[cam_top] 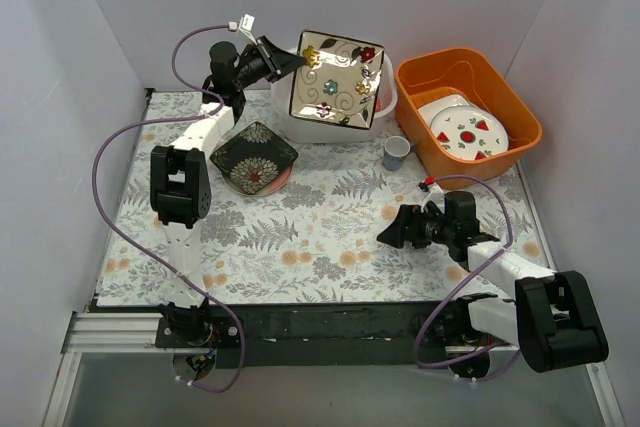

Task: Place the plates into the plastic bin on the countertop
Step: Place the plate in the plastic bin, then pick up the plate at the center of the board.

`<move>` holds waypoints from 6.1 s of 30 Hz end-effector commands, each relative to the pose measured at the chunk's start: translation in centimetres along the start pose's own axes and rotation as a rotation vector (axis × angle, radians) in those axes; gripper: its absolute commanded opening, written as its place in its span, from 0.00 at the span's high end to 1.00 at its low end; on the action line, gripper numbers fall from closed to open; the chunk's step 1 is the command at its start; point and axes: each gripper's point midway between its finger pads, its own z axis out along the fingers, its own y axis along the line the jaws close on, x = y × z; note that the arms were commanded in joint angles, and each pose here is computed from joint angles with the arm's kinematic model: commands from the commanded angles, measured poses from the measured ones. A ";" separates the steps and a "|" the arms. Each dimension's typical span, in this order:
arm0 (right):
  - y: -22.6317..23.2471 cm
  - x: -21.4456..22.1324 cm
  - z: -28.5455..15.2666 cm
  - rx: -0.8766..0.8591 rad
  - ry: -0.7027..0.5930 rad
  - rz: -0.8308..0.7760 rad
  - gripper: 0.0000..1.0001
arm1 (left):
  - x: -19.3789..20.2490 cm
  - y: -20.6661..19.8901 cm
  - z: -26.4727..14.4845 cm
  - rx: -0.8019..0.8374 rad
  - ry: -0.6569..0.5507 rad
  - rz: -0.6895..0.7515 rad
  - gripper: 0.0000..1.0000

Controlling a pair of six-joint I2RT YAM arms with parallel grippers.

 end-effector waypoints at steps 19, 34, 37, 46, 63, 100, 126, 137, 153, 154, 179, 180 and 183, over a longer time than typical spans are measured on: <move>-0.2 1.0 0.8 -0.045 0.031 -0.002 0.04 | -8.5 -1.2 1.6 0.068 -0.274 -0.006 1.00; -0.6 2.3 0.2 -0.010 0.036 0.020 0.04 | -11.0 2.7 1.8 0.045 -0.376 -0.052 1.00; -0.7 2.3 0.0 -0.002 0.028 0.017 0.04 | -10.9 3.3 1.6 0.055 -0.374 -0.076 1.00; -0.8 2.4 -0.3 0.015 0.020 0.020 0.04 | -10.5 3.3 1.8 0.048 -0.343 -0.047 1.00; -0.4 1.7 0.4 -0.022 0.025 0.028 0.03 | -3.5 6.2 4.4 -0.056 -0.161 -0.021 1.00; -0.2 2.0 0.8 -0.065 0.043 0.014 0.02 | 6.4 13.3 6.0 -0.306 0.051 -0.117 0.59; 0.2 2.1 -0.8 -0.018 0.005 0.002 0.02 | 3.7 13.0 0.2 -0.746 0.049 0.204 0.02; 0.5 1.7 -1.3 -0.010 -0.011 -0.009 0.02 | 2.2 7.3 -1.3 -0.700 0.013 0.239 0.02; 1.7 0.2 -0.8 -0.061 -0.005 -0.030 0.02 | 0.8 1.9 -6.7 -0.702 -0.050 0.277 0.02; 1.9 0.1 -0.6 -0.065 0.000 -0.038 0.02 | 1.0 1.9 -7.0 -0.706 -0.051 0.263 0.02; 9.3 0.9 5.3 -0.208 0.157 -0.127 0.02 | 10.3 9.3 -20.9 -0.865 -0.010 -0.053 0.02; 9.5 1.1 5.4 -0.212 0.162 -0.131 0.02 | 10.5 9.4 -21.3 -0.866 -0.017 -0.065 0.02; 9.7 1.6 5.6 -0.222 0.180 -0.129 0.02 | 11.3 9.9 -23.1 -0.861 -0.048 -0.121 0.02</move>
